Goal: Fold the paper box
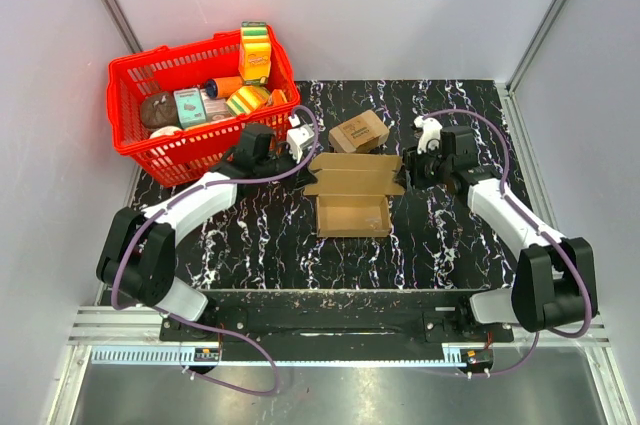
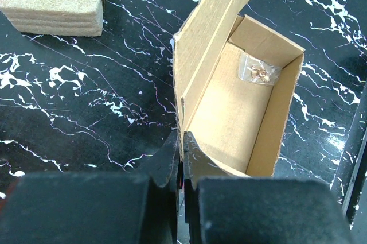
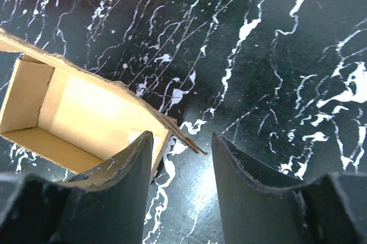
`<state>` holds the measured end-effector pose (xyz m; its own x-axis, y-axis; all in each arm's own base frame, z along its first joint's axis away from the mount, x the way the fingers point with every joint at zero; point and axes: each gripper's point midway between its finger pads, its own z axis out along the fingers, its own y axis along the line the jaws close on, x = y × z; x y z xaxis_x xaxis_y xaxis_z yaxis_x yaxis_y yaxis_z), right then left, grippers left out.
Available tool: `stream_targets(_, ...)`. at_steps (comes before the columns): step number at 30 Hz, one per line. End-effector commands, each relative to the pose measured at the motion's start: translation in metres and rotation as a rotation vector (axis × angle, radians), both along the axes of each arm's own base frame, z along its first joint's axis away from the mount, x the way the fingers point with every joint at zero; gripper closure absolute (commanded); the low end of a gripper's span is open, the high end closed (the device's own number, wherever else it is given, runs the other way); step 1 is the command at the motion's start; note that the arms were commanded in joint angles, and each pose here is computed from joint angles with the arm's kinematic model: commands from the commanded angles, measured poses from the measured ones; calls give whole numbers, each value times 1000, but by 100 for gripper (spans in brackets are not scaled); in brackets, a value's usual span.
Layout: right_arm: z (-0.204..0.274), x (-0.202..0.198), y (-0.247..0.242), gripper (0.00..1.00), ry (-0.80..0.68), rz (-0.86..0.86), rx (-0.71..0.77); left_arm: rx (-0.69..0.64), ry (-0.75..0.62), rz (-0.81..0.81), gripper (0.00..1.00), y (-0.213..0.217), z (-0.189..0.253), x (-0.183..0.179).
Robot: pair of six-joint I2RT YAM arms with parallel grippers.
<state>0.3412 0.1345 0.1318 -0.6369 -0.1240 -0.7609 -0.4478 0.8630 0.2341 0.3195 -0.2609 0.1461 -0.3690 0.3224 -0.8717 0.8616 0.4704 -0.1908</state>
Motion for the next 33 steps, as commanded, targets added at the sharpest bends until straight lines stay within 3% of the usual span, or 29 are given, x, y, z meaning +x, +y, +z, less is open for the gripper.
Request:
stream_targets(1, 19, 5, 20, 50, -37, 107, 90, -49, -71, -37, 100, -8, 22, 11)
stream_targets(7, 12, 0, 30, 59, 33, 158, 130, -52, -66, -36, 100, -9, 22, 11)
stream_targets(13, 13, 0, 25, 78, 67, 125, 111, -59, -58, -12, 100, -8, 25, 12)
stream_targets(24, 18, -6, 13, 77, 70, 38, 85, -114, -49, 104, 100, -3, 36, 15)
stream_targets(33, 35, -1, 16, 92, 6, -50, 169, -94, -2, 258, 100, -20, 23, 7)
